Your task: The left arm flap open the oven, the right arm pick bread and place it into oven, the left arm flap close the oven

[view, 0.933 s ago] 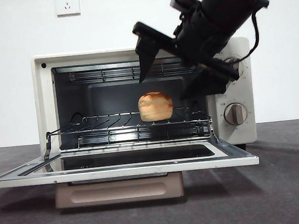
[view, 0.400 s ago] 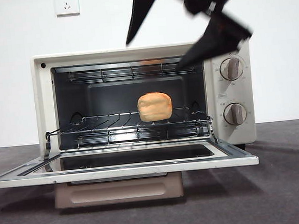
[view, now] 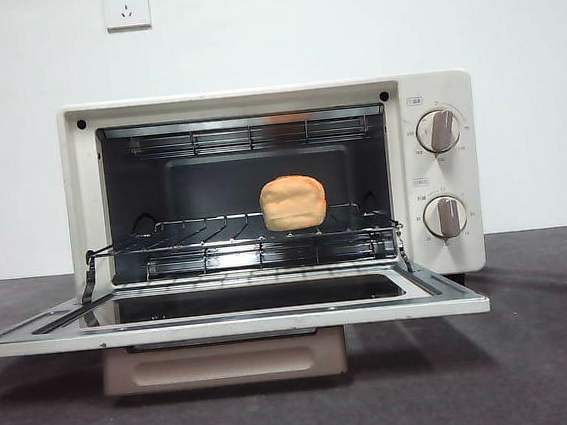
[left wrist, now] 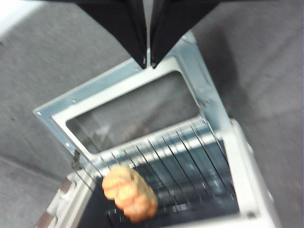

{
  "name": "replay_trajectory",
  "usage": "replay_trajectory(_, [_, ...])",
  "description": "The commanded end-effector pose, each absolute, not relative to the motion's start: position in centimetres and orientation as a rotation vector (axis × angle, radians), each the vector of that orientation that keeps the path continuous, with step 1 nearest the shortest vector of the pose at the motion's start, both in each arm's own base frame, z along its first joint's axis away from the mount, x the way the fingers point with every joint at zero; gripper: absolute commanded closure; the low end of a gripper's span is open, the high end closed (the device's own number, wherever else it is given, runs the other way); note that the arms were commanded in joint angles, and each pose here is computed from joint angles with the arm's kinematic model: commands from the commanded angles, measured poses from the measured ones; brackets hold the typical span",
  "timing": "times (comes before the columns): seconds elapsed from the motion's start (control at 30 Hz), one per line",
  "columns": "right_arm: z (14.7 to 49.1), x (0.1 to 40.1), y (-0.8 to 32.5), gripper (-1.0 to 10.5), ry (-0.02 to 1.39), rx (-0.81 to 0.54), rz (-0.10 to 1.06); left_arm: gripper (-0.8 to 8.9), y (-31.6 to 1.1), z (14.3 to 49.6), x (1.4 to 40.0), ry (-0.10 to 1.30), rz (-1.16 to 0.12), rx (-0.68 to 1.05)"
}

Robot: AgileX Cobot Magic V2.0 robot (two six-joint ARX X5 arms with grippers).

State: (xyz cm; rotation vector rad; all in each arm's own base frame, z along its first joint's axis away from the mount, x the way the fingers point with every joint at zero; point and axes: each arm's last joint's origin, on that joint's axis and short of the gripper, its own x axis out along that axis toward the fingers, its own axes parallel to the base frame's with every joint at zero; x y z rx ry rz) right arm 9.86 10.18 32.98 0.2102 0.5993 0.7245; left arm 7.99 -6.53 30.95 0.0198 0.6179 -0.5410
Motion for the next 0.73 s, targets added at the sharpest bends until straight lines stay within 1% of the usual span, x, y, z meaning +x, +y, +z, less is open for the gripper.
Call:
replay_trajectory(0.03, [34.0, 8.1, 8.4, 5.2, 0.545, 0.196, 0.741, 8.02, -6.9, 30.6, 8.9, 0.683, -0.594, -0.032])
replay_trajectory(0.13, [34.3, 6.5, 6.7, 5.2, 0.504, 0.208, 0.722, 8.02, -7.1, 29.9, 10.6, 0.763, -0.61, -0.068])
replay_trajectory(0.23, [34.2, 5.2, 5.3, 5.2, 0.48, 0.214, 0.701, 8.02, -7.0, 29.0, 12.9, 0.844, -0.63, -0.149])
replay_trajectory(0.4, [33.8, 3.9, 3.9, 5.2, 0.496, 0.23, 0.695, 8.02, -5.8, 26.3, 16.2, 0.96, -0.609, -0.305])
replay_trajectory(0.47, [33.7, 3.6, 3.6, 5.2, 0.508, 0.235, 0.691, 8.02, -5.0, 25.0, 17.1, 0.971, -0.585, -0.381])
replay_trajectory(0.6, [33.5, 3.4, 3.4, 5.2, 0.523, 0.236, 0.686, 8.02, -3.2, 22.6, 17.8, 0.944, -0.512, -0.545])
replay_trajectory(0.73, [33.6, 3.4, 3.4, 5.2, 0.516, 0.238, 0.687, 8.02, -2.3, 20.0, 17.2, 0.978, -0.445, -0.617])
